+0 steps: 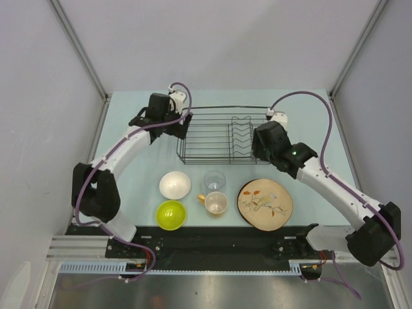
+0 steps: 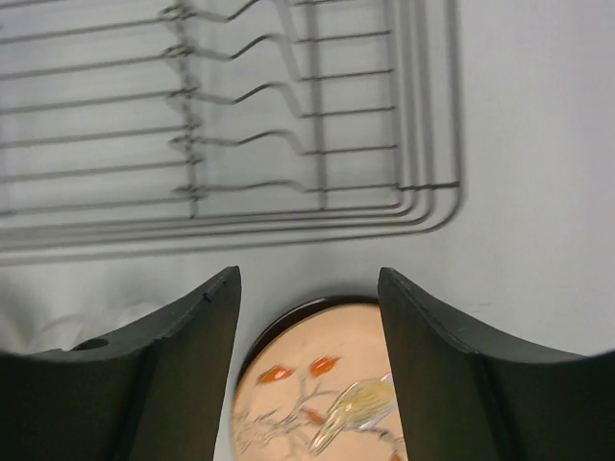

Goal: Load the mixed dishes into the dish rack

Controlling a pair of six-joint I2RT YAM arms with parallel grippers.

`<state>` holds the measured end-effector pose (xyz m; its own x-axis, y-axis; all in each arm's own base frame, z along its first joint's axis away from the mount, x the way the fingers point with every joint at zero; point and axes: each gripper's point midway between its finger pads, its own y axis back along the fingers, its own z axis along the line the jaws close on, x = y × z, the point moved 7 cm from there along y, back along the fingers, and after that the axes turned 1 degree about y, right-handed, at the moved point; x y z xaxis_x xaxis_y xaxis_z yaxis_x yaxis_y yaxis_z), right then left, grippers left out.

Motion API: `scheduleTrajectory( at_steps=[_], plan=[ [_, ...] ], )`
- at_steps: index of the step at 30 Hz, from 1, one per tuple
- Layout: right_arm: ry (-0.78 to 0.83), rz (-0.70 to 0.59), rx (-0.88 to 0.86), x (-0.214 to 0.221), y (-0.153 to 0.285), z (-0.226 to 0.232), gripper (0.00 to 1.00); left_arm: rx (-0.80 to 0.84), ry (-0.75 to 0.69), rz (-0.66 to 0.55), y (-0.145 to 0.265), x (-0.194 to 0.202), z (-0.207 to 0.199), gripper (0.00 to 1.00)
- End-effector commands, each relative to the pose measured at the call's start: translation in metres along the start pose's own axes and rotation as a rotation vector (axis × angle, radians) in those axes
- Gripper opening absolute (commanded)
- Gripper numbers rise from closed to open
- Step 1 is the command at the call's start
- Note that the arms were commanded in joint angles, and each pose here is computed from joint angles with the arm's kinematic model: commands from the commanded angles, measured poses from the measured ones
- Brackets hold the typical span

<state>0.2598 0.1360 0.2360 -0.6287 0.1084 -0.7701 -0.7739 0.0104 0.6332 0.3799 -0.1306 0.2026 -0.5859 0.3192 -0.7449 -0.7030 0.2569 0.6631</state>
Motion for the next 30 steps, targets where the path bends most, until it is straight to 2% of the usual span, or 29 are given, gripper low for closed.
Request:
scheduleTrajectory(
  at_steps=[1, 4, 7, 16, 22, 25, 27, 28, 29, 30],
  plan=[
    [0.034, 0.078, -0.226, 0.022, 0.026, 0.05, 0.63, 0.025, 0.009, -0.197, 0.084, -0.049, -0.001, 1.0],
    [0.137, 0.131, -0.288, 0.051, 0.027, 0.083, 0.63, 0.07, 0.014, -0.241, 0.119, -0.043, -0.008, 1.0],
    [0.168, 0.162, -0.336, 0.067, 0.019, 0.105, 0.63, 0.103, 0.02, -0.255, 0.143, -0.028, -0.013, 1.0],
    [0.169, 0.206, -0.37, 0.081, -0.01, 0.125, 0.62, 0.094, 0.014, -0.199, 0.161, 0.01, -0.015, 1.0],
    [0.195, 0.264, -0.344, 0.095, -0.023, 0.125, 0.59, 0.089, 0.019, -0.207, 0.166, 0.009, -0.015, 1.0],
    [0.211, 0.296, -0.33, 0.104, -0.029, 0.124, 0.55, 0.098, 0.029, -0.219, 0.171, 0.005, -0.016, 1.0],
    [0.216, 0.303, -0.326, 0.105, -0.031, 0.124, 0.49, 0.103, 0.033, -0.223, 0.174, 0.003, -0.017, 1.0],
    [0.219, 0.307, -0.328, 0.107, -0.031, 0.124, 0.46, 0.104, 0.032, -0.232, 0.177, 0.001, -0.017, 1.0],
    [0.218, 0.31, -0.326, 0.107, -0.033, 0.124, 0.37, 0.104, 0.034, -0.23, 0.178, 0.001, -0.017, 1.0],
    [0.216, 0.311, -0.329, 0.107, -0.034, 0.125, 0.33, 0.104, 0.034, -0.229, 0.179, 0.001, -0.017, 1.0]
  ],
)
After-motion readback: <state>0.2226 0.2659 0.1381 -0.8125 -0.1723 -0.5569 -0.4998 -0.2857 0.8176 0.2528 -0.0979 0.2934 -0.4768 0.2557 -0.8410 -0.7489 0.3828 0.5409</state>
